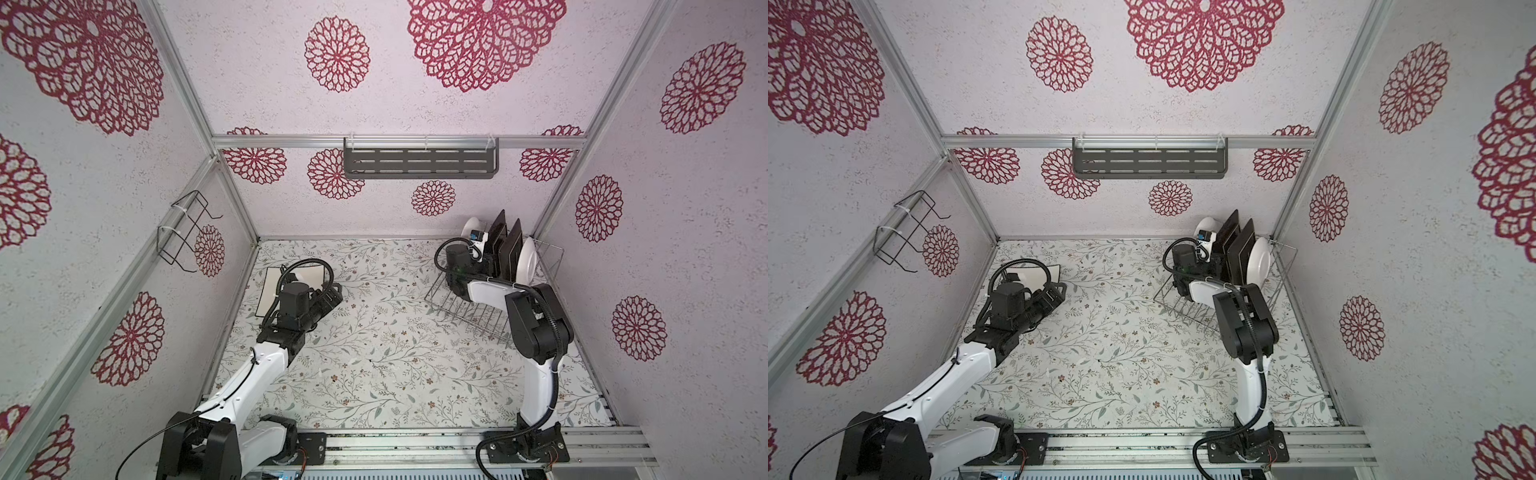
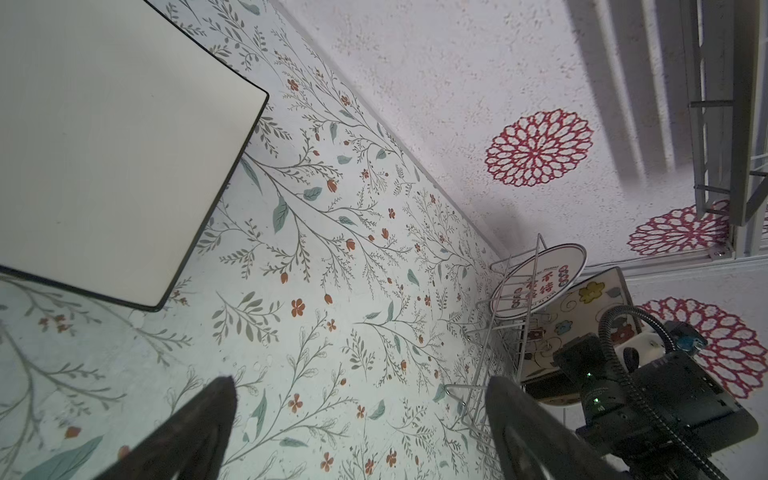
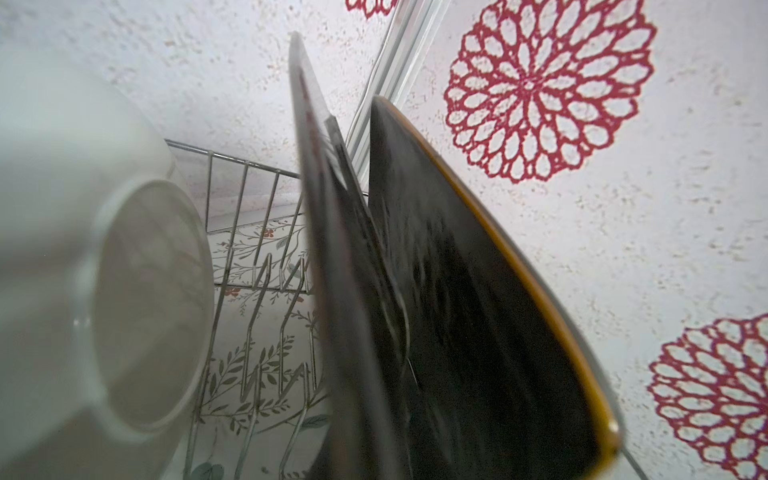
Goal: Unload the plates from the dish rack
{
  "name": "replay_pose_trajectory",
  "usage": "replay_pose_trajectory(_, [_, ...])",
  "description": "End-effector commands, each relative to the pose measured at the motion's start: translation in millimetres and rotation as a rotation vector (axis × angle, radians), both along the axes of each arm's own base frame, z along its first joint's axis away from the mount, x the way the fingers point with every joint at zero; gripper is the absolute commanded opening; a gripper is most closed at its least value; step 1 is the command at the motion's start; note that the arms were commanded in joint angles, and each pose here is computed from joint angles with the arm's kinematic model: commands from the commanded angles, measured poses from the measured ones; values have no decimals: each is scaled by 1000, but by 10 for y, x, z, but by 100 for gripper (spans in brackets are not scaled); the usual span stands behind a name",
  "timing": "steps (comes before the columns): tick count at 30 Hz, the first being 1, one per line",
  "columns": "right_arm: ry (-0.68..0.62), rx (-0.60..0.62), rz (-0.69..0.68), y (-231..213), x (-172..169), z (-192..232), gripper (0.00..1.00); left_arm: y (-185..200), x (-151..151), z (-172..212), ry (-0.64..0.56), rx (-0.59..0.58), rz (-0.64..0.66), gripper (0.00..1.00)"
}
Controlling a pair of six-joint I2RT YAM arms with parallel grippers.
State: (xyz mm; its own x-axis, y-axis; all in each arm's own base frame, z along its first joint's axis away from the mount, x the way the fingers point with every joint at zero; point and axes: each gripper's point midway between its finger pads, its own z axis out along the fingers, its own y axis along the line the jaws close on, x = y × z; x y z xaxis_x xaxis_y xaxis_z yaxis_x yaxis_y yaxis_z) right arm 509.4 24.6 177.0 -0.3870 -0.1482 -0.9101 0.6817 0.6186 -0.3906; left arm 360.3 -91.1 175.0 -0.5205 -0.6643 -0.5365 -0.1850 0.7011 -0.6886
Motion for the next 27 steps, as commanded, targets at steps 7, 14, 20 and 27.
replay_pose_trajectory(7, [-23, -59, -47, -64, -63, 144, 1, -9, -28, 68, -22, 19, -6, 98])
replay_pose_trajectory(14, [-50, -126, -81, -27, -111, 265, 0, -15, -26, 75, -23, 13, -7, 99])
replay_pose_trajectory(20, [-86, -214, -149, 43, -209, 485, 0, -10, -29, 72, -22, 14, -5, 99])
replay_pose_trajectory(27, [-55, -249, -107, 239, -144, 542, 0, -21, -24, 70, -22, 11, -9, 99])
